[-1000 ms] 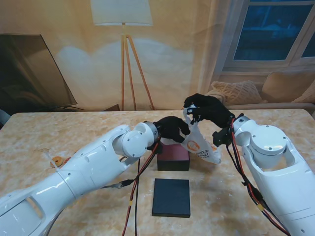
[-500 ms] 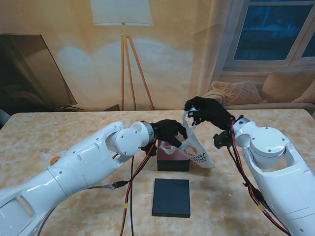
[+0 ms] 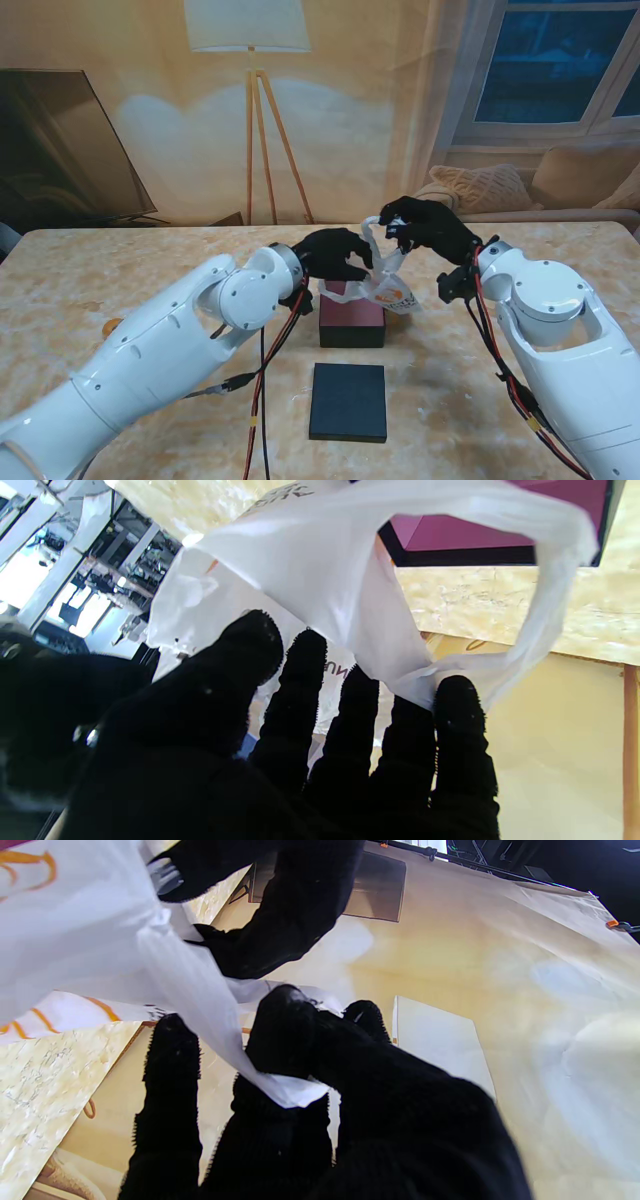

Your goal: Pack mini donuts into a plastic bag, tie the opening and put the bag into the gift box

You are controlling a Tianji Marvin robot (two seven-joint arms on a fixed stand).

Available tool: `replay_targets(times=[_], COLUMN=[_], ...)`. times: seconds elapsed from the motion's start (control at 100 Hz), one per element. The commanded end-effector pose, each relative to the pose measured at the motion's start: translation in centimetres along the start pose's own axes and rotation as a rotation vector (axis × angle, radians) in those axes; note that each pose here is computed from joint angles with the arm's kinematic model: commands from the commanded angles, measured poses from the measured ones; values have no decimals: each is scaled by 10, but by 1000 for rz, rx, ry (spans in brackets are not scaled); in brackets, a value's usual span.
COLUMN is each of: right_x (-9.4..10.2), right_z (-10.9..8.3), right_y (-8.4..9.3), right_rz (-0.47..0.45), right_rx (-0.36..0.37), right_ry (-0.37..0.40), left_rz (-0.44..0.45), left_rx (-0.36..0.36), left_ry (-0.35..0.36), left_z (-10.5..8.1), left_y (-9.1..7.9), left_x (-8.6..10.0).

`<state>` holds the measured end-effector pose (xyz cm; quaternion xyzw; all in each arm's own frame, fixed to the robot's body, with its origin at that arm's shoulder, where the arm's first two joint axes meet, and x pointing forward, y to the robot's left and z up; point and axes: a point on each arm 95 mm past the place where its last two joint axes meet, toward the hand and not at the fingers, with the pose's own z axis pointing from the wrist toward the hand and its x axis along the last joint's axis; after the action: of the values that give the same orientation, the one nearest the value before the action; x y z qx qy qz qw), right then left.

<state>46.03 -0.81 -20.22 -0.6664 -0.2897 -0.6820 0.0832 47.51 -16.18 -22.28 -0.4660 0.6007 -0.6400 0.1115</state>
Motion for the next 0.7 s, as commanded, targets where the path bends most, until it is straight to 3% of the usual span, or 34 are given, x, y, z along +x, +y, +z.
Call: replay_targets(times=[0.0, 0.12, 0.26, 0.44, 0.56, 0.69], right_x=[-1, -1, -1, 0, 0, 1], right_z=[0, 0, 0, -1, -2, -3], right_y=[-6, -7, -7, -6, -5, -5], right_rz=[13, 23, 34, 37, 34, 33], right_rx=[18, 21, 23, 18, 17, 16], right_ry=[-5, -11, -12, -6, -3, -4], left_rz=[-17, -18, 7, 57, 72, 48], left_rx=[-4, 26, 1, -17, 14, 8], left_ry=[18, 32, 31, 16, 22, 37], left_z=[-6, -15, -18, -13, -8, -5], left_y=[0, -1, 0, 3, 2, 1], left_x=[4, 8, 7, 3, 1, 2])
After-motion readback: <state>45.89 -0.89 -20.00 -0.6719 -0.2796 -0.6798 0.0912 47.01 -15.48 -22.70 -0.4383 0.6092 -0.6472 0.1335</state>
